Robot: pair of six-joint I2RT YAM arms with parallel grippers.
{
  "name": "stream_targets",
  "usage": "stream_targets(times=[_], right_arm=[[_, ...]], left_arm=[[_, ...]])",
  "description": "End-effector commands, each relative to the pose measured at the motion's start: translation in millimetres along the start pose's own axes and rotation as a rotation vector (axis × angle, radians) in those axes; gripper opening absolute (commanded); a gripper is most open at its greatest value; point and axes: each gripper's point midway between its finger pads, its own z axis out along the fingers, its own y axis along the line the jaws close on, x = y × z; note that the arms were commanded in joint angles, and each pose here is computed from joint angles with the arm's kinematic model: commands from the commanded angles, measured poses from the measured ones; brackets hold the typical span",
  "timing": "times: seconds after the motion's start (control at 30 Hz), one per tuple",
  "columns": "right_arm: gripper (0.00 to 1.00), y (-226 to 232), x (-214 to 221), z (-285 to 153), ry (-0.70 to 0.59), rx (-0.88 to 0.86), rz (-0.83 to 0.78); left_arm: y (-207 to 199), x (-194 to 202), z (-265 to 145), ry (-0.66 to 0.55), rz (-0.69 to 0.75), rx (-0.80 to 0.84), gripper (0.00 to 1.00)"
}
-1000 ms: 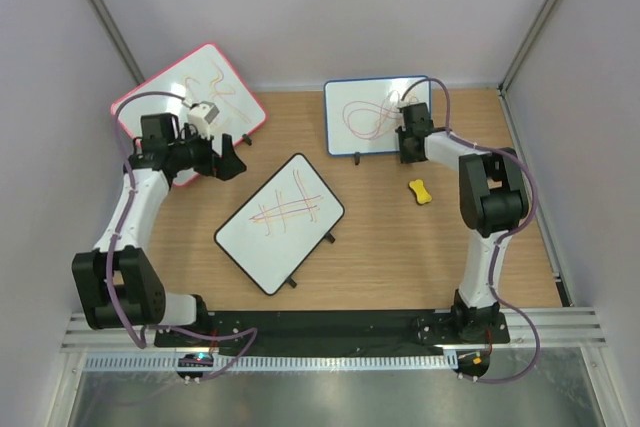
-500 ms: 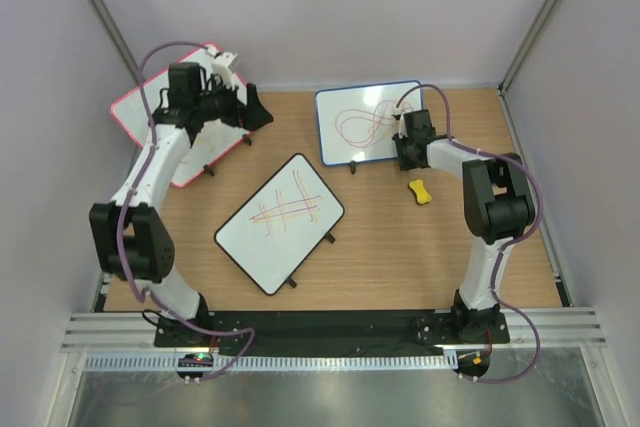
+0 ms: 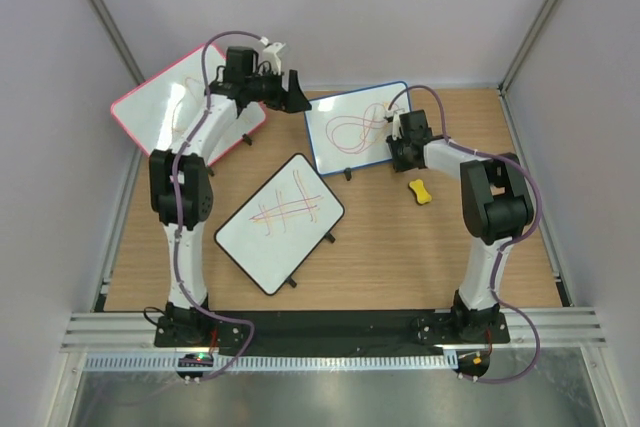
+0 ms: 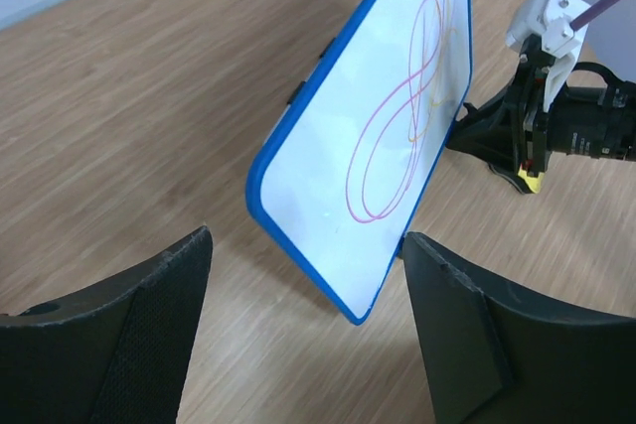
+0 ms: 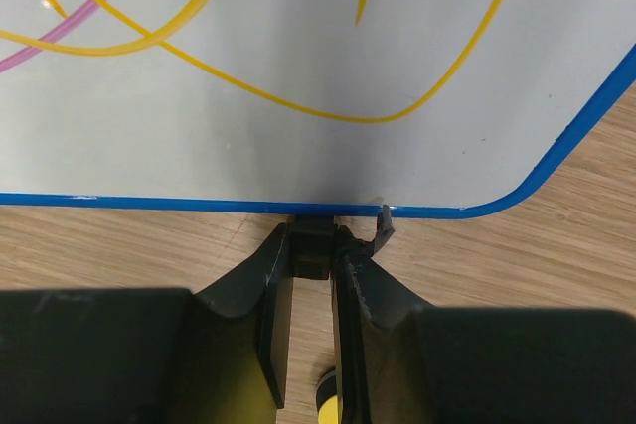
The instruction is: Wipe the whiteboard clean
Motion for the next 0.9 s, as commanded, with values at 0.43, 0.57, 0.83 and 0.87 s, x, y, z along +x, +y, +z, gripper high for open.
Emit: stream_targets(times=[0.43, 0.57, 0.83, 0.87], right_arm=[[0.01, 24.7, 32.7, 6.5, 0.105, -0.100, -0.018], [0.01, 26.6, 31.1, 7.6, 0.099, -0.106, -0.014], [0.01, 24.5, 33.0, 10.4, 0.109, -0.096, -0.012], [0.01, 24.3, 32.8, 10.8, 0.109, -0.095, -0.012]], left_arm=[[-3.7, 13.6, 24.2, 0.071, 0.075, 0.040, 0.62], [-5.8, 16.2, 24.0, 0.076, 0.125, 0.068, 0.54], [-5.0, 20.5, 35.1, 0.076, 0.178, 0.143, 0.38], [-4.1, 19.1, 35.9, 0.072, 0.184, 0.141, 0.38]])
